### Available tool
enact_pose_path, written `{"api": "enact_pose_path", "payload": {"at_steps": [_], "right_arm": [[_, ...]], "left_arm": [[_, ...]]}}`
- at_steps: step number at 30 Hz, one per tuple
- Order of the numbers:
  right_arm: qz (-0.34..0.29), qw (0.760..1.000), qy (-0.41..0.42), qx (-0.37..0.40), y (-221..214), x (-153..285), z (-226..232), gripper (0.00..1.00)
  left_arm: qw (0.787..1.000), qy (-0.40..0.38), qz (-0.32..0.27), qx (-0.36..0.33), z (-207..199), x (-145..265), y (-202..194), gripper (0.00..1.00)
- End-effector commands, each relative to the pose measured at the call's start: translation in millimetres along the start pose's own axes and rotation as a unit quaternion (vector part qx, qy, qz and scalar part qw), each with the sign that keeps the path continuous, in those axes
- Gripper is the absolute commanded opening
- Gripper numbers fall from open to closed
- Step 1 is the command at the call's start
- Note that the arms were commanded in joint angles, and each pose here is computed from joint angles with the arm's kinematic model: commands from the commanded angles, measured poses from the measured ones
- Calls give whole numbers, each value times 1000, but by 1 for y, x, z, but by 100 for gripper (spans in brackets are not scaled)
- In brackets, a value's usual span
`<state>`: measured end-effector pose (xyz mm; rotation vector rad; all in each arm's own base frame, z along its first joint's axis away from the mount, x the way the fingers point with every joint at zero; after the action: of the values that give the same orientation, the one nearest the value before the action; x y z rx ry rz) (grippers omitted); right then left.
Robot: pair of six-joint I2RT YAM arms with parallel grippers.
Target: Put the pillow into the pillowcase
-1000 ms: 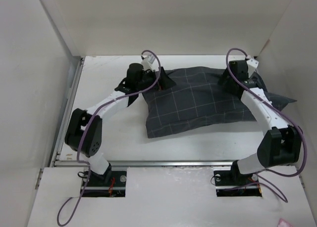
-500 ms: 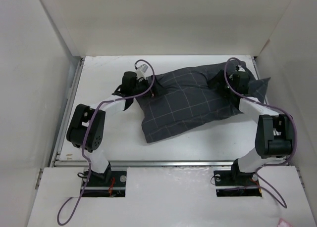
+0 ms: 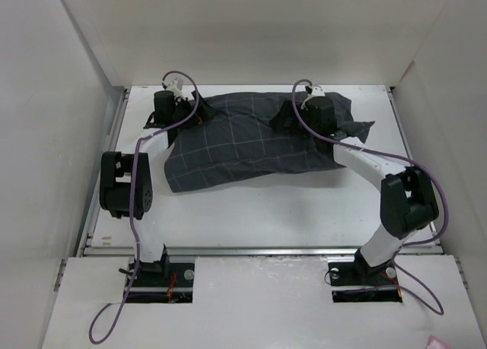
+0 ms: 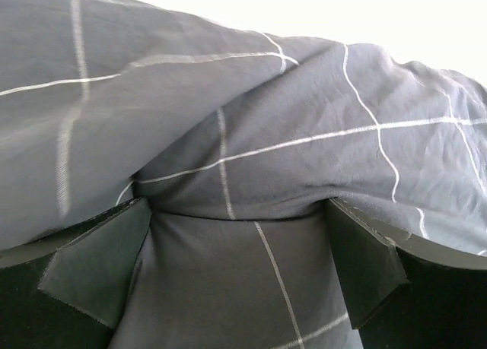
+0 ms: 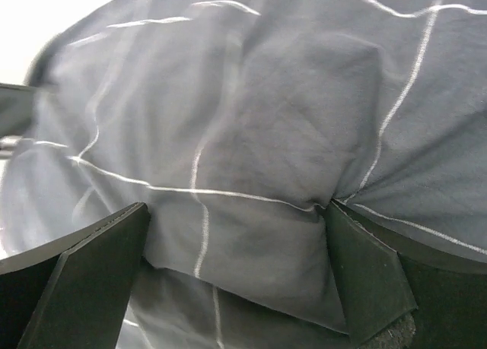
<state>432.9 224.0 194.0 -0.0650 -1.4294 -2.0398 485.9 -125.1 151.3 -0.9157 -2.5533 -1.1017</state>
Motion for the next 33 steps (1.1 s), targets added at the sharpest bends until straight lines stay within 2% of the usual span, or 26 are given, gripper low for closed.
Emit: {"api": "enact_pose_path", "payload": {"at_steps": [1, 2, 3, 5, 10, 12, 16, 18, 20, 21, 23, 24, 26, 27, 31, 33], "right_arm": [[12, 996, -84, 20, 0, 24, -11, 100], [0, 988, -157, 10, 7, 45, -36, 100], [11, 987, -163, -3, 2, 55, -36, 100], [8, 963, -265, -44, -6, 84, -83, 100], [3, 900, -418, -121, -38, 165, -135, 100], [13, 888, -440, -134, -59, 178, -152, 100], [33, 885, -435, -163, -80, 178, -157, 100], [42, 878, -445, -171, -85, 183, -160, 100], [21, 886, -433, -164, -63, 186, -153, 100], [2, 890, -428, -157, -49, 190, -149, 100], [-72, 898, -408, -150, 0, 208, -133, 100], [-95, 898, -406, -141, 16, 217, -129, 100], [-157, 897, -394, -123, 58, 238, -116, 100], [-177, 900, -384, -101, 73, 250, -108, 100], [-226, 911, -338, -71, 114, 267, -83, 100], [-242, 918, -306, -72, 125, 268, -72, 100]], "left_arm": [[999, 40, 25, 8, 12, 10, -9, 100], [999, 48, 13, 0, 12, 18, -6, 100], [999, 48, 13, 0, 11, 21, -8, 100], [999, 52, 11, 0, 12, 28, -11, 100], [998, 63, 15, -1, 20, 49, -31, 100], [997, 74, 21, -2, 26, 52, -38, 100], [993, 113, 27, 6, 42, 64, -52, 100], [993, 119, 18, 11, 42, 76, -43, 100], [994, 104, -16, 4, 26, 87, -17, 100], [993, 105, -61, -7, 11, 105, 8, 100], [984, 100, -142, -27, -24, 133, 57, 100], [972, 115, -200, -34, -40, 161, 82, 100], [956, 119, -264, -43, -64, 197, 111, 100], [944, 104, -308, -48, -88, 228, 127, 100], [924, 92, -368, -50, -112, 278, 137, 100], [926, 81, -366, -46, -115, 283, 131, 100]]}}
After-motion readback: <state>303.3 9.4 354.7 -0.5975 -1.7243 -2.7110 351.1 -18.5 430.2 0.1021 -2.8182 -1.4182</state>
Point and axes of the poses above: each gripper's point midway between its finger pads, its own x axis back along the fingers, its own z axis along the line the jaws close on, y = z × x, the point moved 2 cm from there along x, back along the fingers, and after that the axes turned 7 degrees about x, right-handed, at the moved point
